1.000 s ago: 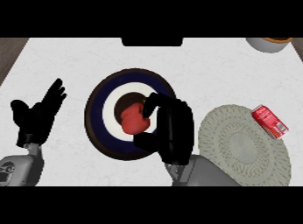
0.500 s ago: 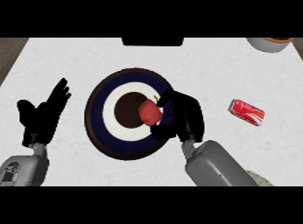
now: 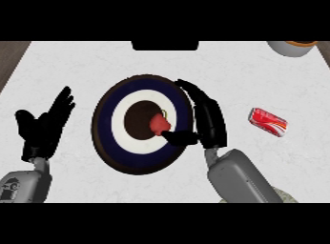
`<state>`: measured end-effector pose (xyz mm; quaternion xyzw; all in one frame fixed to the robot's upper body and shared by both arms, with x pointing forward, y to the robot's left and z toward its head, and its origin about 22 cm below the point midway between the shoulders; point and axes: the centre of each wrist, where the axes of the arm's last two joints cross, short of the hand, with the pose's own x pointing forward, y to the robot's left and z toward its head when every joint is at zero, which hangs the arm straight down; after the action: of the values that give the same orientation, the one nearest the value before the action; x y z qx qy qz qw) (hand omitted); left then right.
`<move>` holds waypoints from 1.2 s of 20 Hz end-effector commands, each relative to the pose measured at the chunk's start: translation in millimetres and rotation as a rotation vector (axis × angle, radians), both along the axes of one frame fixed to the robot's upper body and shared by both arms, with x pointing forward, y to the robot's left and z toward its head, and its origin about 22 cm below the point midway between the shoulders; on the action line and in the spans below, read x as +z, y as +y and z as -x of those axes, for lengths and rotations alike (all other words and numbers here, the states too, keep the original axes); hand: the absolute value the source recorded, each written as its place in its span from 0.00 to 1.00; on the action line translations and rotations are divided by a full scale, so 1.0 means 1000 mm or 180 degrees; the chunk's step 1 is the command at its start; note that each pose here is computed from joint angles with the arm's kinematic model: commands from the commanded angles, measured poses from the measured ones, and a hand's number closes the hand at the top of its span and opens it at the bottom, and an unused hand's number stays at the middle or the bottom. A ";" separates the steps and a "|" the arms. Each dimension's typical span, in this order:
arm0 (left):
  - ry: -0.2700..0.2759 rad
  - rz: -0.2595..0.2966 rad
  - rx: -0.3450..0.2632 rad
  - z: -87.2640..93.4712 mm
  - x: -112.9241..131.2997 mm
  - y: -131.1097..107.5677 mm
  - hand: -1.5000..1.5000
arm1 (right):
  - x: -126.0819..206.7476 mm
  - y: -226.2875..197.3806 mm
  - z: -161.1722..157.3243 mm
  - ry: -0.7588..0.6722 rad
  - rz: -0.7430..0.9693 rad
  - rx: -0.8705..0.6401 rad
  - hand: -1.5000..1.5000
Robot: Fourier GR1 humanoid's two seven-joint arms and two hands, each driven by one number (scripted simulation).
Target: Pick the bell pepper from the placemat and place it in the plate
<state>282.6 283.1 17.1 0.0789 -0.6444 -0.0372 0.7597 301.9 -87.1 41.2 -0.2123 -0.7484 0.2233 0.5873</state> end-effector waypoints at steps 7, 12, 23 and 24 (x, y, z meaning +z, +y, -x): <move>-0.0028 -0.0028 0.0016 0.008 0.006 0.023 0.50 | 0.044 -0.017 0.029 -0.0244 -0.1472 0.0171 0.00; -0.0043 0.0004 0.0078 -0.005 0.002 -0.003 0.50 | 0.044 -0.047 0.030 0.0356 -0.1940 0.0556 0.00; 0.0005 -0.0015 -0.0030 -0.006 0.006 0.009 0.50 | 0.020 -0.119 0.016 0.0158 -0.1932 0.0561 0.00; 0.0008 0.0034 -0.0012 -0.011 0.002 0.002 0.50 | 0.000 -0.102 0.025 0.0192 -0.1929 0.0521 0.00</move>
<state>284.4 284.6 17.9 0.0788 -0.6435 -0.0381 0.7604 276.7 -174.6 53.5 0.0443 -0.7763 0.0494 0.6269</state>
